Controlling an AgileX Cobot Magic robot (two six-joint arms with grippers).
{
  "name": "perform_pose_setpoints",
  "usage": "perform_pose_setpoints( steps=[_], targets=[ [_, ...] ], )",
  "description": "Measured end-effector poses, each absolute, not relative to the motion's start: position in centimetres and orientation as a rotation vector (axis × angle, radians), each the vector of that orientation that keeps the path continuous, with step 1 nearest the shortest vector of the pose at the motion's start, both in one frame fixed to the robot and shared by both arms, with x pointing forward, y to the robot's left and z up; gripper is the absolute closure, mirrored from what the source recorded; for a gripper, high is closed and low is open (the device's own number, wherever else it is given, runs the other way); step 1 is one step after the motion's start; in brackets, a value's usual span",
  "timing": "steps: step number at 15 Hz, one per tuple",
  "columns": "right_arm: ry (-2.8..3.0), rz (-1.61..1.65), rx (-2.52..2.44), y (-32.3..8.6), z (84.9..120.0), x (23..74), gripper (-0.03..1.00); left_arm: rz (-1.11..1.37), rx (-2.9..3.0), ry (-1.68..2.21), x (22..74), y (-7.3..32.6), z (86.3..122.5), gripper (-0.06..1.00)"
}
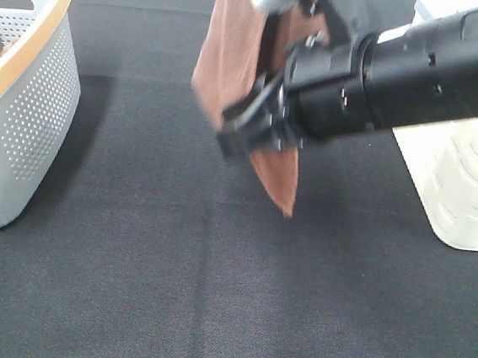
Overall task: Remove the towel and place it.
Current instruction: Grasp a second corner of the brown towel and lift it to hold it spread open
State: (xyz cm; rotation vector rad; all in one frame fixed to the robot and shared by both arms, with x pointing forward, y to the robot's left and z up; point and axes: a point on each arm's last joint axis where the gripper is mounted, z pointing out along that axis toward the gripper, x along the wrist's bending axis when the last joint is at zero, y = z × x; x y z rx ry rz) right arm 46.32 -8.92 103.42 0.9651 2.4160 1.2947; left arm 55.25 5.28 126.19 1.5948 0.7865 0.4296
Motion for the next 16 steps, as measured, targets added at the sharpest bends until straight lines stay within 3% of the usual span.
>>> perform_pose_setpoints(
  steps=[8,13,16],
  targets=[
    [2.489,1.141,1.061,-10.9,106.2,44.4,0.97,0.600,1.948,1.190,58.5,9.2,120.7,0.94],
    [2.084,1.046,0.943,-11.8,111.7,48.1,0.97,0.851,2.038,1.332,60.4,10.5,118.6,0.94],
    [1.951,0.946,0.786,-10.7,112.5,51.1,0.97,0.974,1.999,1.352,62.7,10.2,116.8,0.94]
  ],
)
